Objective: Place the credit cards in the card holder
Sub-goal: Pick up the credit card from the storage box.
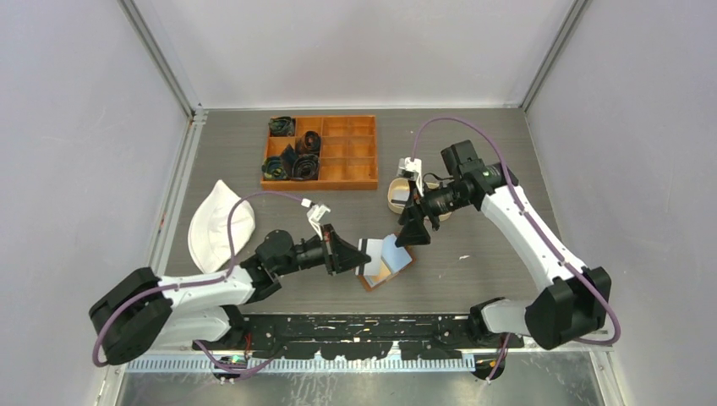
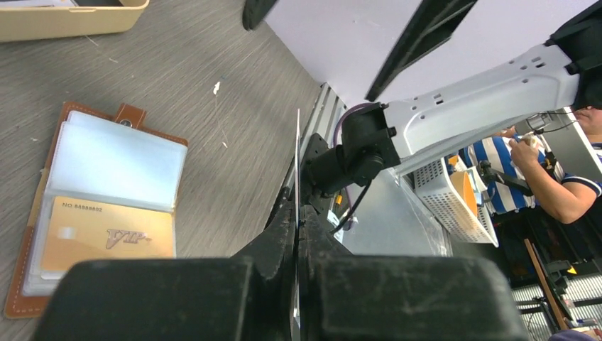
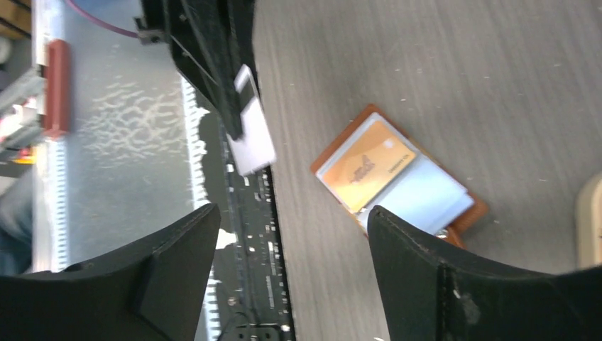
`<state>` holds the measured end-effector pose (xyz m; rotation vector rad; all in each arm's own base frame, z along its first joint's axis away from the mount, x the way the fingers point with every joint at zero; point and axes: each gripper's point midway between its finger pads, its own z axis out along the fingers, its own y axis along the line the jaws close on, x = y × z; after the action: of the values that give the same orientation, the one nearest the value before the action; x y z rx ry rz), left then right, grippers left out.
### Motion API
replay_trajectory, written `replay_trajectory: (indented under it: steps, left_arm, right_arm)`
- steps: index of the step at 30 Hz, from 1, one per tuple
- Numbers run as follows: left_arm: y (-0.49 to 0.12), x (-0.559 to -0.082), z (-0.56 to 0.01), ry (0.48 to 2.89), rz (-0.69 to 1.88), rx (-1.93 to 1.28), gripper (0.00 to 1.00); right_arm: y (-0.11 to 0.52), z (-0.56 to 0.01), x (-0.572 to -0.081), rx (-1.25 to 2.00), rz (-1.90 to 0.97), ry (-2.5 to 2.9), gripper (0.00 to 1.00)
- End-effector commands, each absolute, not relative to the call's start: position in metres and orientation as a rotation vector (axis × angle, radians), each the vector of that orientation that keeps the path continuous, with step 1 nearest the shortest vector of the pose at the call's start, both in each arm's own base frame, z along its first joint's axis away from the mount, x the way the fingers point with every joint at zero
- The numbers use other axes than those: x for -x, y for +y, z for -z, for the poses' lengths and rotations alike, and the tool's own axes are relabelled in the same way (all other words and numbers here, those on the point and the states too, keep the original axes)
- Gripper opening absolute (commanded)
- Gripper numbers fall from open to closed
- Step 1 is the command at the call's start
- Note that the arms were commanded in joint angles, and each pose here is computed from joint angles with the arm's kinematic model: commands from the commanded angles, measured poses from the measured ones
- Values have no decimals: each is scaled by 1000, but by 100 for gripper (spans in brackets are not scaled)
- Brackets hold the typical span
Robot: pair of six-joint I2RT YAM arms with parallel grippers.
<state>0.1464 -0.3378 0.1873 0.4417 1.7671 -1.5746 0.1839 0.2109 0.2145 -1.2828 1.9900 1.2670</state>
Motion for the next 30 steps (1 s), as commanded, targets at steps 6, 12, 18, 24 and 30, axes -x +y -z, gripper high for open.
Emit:
replay_trajectory:
  steps: [6,12,18,24,30]
  left_arm:
    - [-307,-140,-212,1674,1536,-369,0]
    - [-299,-138,-217,1653,1545,-320,0]
    - [-290,-141,-218,1645,1547,-238,0]
    - [-279,-147,-211,1647,1501,-170,0]
    - [-271,-152,-209,1638,1470,-114,0]
  right_arm:
    - [197,-228,-211,1307,-836,1718,99]
    - [209,-234,-194,1368,-997,1639,99]
    - [218,-237,-199,1281,-1057,1680,99]
    - [224,-222,-196,1257,-1113,1712,99]
    - [232,-215,-200,1181,-1142,1769,100]
